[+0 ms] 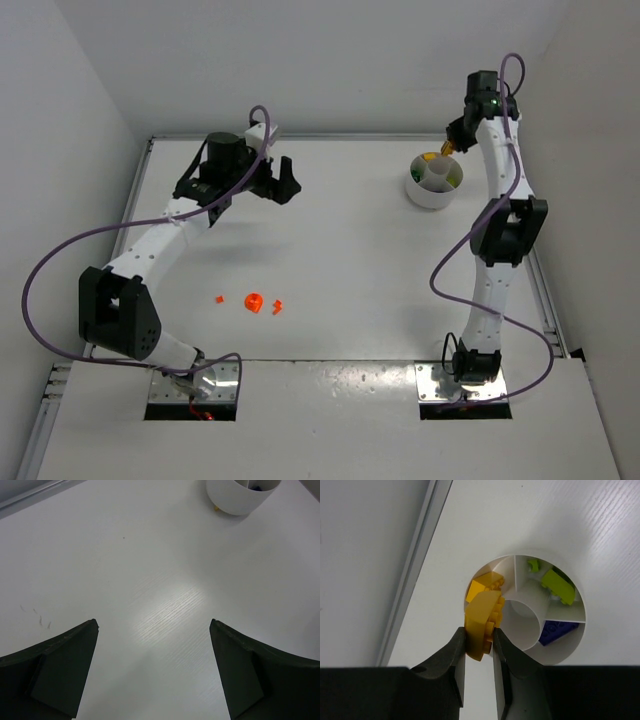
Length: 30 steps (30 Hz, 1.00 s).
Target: Sort the legos into containers by color
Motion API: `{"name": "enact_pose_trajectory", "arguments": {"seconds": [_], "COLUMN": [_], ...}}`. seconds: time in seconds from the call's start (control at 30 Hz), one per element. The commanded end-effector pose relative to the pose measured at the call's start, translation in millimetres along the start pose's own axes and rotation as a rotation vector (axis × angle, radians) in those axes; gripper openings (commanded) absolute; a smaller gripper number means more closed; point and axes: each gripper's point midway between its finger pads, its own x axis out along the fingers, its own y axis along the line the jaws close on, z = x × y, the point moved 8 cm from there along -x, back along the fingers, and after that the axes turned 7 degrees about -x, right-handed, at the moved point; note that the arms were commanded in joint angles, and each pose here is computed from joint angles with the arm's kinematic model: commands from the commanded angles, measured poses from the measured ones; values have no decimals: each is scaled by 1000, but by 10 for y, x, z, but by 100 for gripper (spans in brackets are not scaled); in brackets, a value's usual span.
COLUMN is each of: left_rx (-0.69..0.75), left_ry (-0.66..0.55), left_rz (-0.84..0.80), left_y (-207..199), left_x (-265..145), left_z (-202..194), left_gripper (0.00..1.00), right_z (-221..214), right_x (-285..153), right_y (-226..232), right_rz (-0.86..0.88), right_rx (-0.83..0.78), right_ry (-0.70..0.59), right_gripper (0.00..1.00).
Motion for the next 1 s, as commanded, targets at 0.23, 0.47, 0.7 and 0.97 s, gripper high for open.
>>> {"name": "enact_pose_trajectory", "arguments": {"seconds": [0.23, 0.47, 0.7, 0.97], "left_rx": [-5, -8, -8, -21], "left_ry": [-40, -43, -43, -45], "left_rz": [-27, -19, -19, -11], "left_y": [-7, 41, 41, 70], "left_x": [-33, -2, -2, -13], "left_z": [86, 120, 120, 125], "left_gripper": [100, 100, 100, 100], "right_z": [143, 105, 47, -62], "right_x": [130, 248, 334, 434], "right_y": [88, 64, 75, 86], "right_rz": [-23, -52, -43, -46], "right_rx": [123, 135, 132, 119], "right_ry": [-93, -90, -59, -28], "right_gripper": [4, 4, 3, 9]}}
